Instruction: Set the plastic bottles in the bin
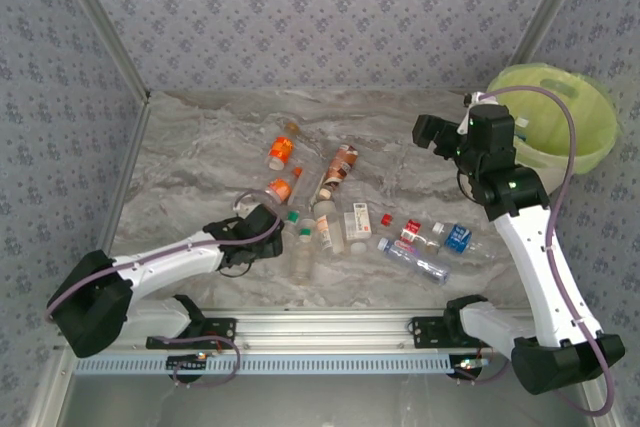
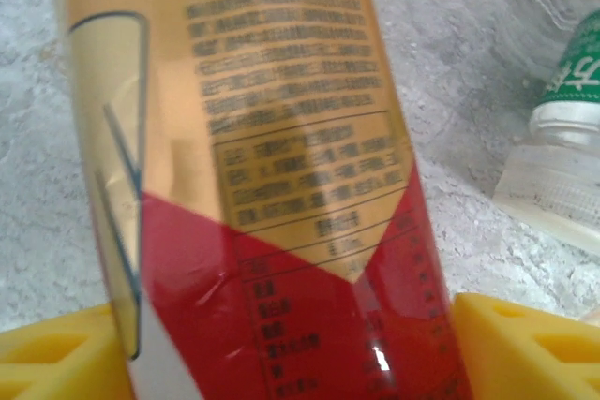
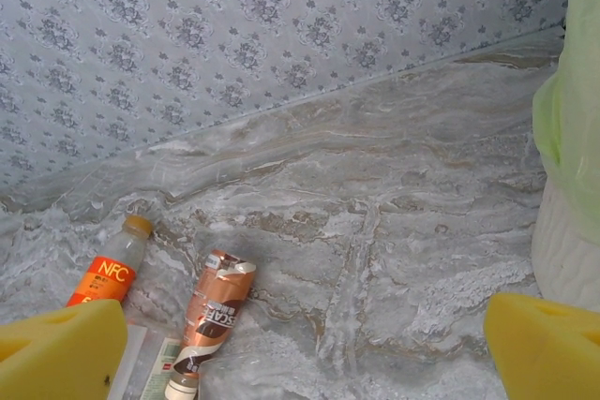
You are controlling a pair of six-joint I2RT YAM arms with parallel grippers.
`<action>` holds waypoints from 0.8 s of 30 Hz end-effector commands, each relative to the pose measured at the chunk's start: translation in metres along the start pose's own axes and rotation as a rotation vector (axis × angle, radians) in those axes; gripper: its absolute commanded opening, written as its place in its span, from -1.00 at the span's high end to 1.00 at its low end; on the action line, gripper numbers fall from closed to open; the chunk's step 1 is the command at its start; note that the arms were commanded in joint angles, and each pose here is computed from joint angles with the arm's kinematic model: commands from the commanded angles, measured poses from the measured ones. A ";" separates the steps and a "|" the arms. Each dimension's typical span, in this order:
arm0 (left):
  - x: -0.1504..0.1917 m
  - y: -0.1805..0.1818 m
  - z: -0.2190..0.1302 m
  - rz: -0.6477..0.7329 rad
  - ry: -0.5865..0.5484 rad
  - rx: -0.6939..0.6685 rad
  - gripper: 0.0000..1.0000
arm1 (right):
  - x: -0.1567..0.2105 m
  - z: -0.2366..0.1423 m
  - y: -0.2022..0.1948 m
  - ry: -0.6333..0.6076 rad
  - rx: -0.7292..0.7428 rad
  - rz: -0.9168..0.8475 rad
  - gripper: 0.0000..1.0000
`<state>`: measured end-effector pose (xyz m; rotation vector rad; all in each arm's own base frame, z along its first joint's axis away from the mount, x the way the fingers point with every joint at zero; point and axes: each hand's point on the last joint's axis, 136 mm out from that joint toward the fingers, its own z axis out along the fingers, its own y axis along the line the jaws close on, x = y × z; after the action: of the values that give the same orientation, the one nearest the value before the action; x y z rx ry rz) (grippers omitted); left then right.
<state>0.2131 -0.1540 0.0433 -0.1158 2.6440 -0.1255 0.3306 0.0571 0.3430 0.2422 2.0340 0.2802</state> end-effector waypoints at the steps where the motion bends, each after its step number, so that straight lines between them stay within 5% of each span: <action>1: -0.002 -0.001 0.003 0.045 -0.024 -0.004 -0.38 | -0.003 0.002 0.001 -0.015 0.013 0.007 -1.00; 7: -0.002 0.000 0.002 0.039 -0.024 -0.005 -0.07 | 0.000 0.007 0.007 -0.004 -0.003 0.006 -1.00; 15: -0.019 0.001 -0.026 0.050 -0.118 0.055 0.03 | 0.001 0.009 0.022 -0.001 -0.037 -0.002 -1.00; 24: -0.069 -0.031 -0.087 0.172 -0.322 0.328 0.13 | 0.001 0.011 0.061 -0.037 -0.180 0.011 -1.00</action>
<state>0.2257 -0.1602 0.1232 0.0802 2.3753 -0.3724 0.3390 0.1062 0.3468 0.1363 2.0049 0.4024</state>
